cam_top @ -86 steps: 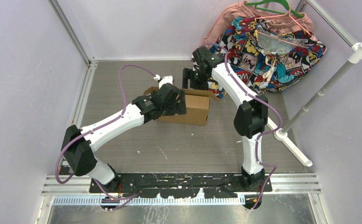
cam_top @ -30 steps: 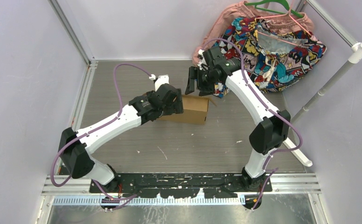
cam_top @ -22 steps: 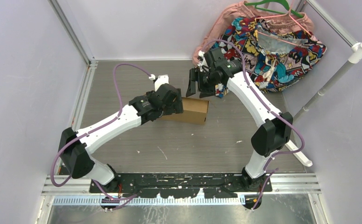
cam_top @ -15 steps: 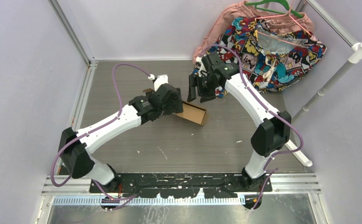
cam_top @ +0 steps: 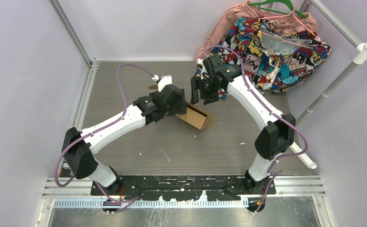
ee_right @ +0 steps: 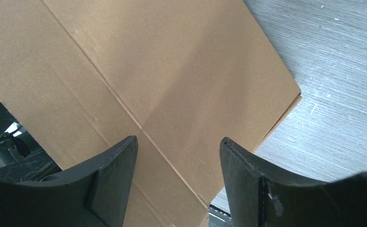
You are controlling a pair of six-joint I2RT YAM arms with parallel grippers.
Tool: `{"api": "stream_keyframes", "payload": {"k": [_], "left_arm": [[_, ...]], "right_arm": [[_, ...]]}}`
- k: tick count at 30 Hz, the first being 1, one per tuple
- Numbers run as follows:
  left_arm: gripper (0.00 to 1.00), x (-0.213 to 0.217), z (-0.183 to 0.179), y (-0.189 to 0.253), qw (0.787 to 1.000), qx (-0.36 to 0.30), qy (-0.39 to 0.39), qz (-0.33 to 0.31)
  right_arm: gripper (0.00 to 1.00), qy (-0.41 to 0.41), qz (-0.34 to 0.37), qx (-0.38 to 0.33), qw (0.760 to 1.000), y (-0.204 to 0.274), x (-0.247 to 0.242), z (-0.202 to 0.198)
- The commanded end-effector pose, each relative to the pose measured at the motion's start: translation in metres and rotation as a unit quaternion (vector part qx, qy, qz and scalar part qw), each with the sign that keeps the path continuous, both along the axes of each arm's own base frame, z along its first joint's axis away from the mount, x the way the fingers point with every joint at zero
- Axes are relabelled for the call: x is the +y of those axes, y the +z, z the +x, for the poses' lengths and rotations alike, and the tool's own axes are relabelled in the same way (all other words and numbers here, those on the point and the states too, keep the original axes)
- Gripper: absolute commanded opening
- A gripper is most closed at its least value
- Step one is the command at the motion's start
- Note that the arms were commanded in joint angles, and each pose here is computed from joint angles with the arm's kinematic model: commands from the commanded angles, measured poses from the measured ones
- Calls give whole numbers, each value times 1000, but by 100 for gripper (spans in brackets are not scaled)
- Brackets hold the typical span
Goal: Fold the paper box
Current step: Close the paper box at the center of the board.
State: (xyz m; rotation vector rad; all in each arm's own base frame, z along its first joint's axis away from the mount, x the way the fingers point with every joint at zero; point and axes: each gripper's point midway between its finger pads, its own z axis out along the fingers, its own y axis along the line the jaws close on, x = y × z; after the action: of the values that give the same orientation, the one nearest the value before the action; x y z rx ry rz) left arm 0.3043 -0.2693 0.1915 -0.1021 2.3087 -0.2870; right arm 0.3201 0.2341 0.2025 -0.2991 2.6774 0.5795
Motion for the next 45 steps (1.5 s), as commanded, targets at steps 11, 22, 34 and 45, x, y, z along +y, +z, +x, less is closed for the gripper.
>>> {"api": "stream_keyframes", "payload": {"k": [11,22,34,45], "left_arm": [[100,-7,19,12,1000,-27,10,-6],[100,28,-11,-34,999,12,22,23],[100,75,-62,-78,998,50,43,22],[100,65,-49,2,999,-20,30,-39]], "right_arm": [[69,21,61,16,998,13,19,-2],[69,21,44,41,998,-14,18,-1],[68,16,15,67,997,-53,21,5],[58,59,-20,98,993,-77,36,-17]]}}
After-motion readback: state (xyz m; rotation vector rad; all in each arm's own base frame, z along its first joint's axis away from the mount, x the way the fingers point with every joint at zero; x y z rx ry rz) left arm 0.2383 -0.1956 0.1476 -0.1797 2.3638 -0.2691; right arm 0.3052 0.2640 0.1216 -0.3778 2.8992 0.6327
